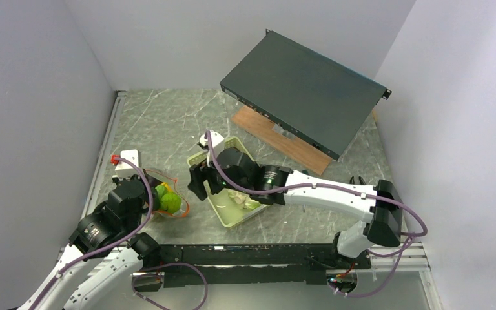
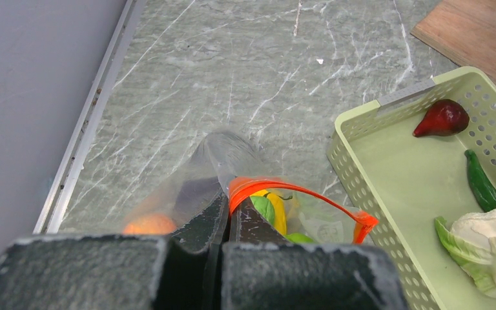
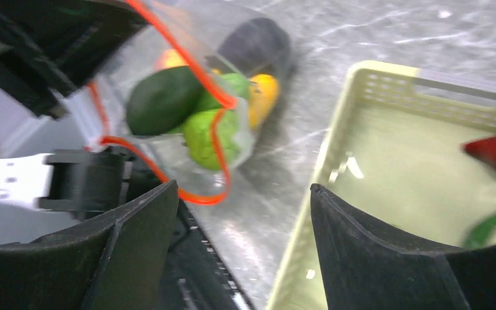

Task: Place the food in the zip-top bag and seal the zipper
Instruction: Pick up the fake vegetable from the bin.

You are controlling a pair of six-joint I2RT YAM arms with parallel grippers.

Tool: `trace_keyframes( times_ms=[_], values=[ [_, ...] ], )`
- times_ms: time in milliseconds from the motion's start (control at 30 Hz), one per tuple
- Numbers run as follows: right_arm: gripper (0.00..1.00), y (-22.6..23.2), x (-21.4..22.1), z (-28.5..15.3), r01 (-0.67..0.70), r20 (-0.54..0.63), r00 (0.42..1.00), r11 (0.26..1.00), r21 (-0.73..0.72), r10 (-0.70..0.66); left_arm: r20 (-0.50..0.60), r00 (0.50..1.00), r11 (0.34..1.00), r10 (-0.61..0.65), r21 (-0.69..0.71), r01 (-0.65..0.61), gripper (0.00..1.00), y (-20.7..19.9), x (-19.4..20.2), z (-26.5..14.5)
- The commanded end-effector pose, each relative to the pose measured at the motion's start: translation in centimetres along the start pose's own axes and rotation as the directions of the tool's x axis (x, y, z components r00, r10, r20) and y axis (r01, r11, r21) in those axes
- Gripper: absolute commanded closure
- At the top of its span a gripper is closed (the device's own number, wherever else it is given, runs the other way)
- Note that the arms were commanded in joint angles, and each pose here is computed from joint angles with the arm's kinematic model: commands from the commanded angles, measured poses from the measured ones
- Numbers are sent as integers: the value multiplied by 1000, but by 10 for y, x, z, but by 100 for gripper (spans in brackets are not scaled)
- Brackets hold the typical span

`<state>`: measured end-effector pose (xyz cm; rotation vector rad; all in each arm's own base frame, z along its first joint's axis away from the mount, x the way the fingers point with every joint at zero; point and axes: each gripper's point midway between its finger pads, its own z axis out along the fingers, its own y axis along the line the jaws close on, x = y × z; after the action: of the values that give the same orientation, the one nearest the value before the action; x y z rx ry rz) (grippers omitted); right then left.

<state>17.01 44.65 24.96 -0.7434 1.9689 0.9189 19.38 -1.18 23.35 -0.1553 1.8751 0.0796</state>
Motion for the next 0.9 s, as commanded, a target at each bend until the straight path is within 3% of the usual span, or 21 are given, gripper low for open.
trace_keyframes(
  times_ms=[0, 367, 867],
  values=[
    [22, -56, 0, -15, 133, 14, 990, 963, 233, -140, 29, 999, 1000, -25, 10, 25, 100, -3, -9, 0],
    [15, -163, 19, -2, 302, -164, 953, 803, 513, -254, 38, 999, 999, -34, 7, 34, 100, -1, -9, -1],
    [14, -221, 50, 66, 545, -445, 836, 590, 596, -322, 18, 1000, 1000, -18, -11, 18, 100, -1, -7, 2]
  ],
)
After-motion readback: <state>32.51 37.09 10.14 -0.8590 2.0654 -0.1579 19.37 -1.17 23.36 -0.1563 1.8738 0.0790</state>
